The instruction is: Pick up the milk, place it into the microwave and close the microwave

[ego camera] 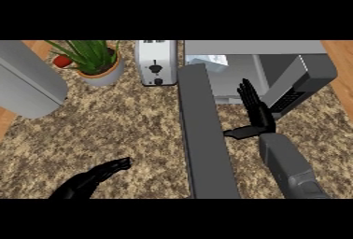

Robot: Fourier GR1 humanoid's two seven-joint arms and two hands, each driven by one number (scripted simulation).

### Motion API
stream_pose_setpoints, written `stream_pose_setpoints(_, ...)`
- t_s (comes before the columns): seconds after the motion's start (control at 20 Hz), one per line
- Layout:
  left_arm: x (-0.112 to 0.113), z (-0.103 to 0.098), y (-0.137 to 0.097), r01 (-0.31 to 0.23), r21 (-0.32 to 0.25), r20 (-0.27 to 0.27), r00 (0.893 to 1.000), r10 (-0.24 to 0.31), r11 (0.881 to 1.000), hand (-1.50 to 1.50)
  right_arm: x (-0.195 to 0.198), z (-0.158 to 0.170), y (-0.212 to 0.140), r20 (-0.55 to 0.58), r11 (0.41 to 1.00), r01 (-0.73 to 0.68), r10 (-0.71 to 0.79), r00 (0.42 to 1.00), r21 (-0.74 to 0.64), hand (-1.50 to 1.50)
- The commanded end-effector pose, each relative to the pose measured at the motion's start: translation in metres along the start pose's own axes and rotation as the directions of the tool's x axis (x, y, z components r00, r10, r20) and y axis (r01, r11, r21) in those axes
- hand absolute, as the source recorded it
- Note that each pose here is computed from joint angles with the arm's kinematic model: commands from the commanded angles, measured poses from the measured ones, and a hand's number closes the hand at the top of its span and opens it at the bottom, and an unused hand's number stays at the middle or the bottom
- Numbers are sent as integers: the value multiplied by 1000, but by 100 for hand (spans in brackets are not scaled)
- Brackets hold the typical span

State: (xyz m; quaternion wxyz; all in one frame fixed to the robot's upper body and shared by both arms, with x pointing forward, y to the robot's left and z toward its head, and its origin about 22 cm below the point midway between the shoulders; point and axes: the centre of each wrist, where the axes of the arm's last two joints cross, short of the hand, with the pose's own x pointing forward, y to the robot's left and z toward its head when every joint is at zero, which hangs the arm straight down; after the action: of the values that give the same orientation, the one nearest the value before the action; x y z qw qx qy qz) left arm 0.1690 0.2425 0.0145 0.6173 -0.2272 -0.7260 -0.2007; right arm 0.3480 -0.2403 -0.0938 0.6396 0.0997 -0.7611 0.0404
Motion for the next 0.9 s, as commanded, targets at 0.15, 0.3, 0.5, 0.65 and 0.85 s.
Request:
stream_pose_setpoints(0.15, -13, -41, -1, 45, -1, -15, 999, -45, 999, 150, -18, 66, -41, -55, 999, -42, 41, 998, -28, -150)
stream_pose_setpoints(0.3, -30, -34, 6, 46, -25, -71, 996, -47, 999, 150, -26, 100, -48, -67, 998, -47, 44, 997, -38, -150)
stream_pose_setpoints(0.5, -33, -73, -5, 103, -75, -86, 990, -109, 992, 150, -30, 136, -52, -14, 993, -34, 33, 999, -110, -150)
stream_pose_setpoints(0.65, -31, -93, -16, 173, -128, -74, 980, -183, 977, 150, -16, 170, -82, -31, 990, -63, 60, 998, -127, -150)
stream_pose_setpoints(0.85, -53, -103, -37, 157, -176, -73, 982, -172, 972, 150, 3, 211, -102, 17, 989, -58, 61, 998, -136, -150)
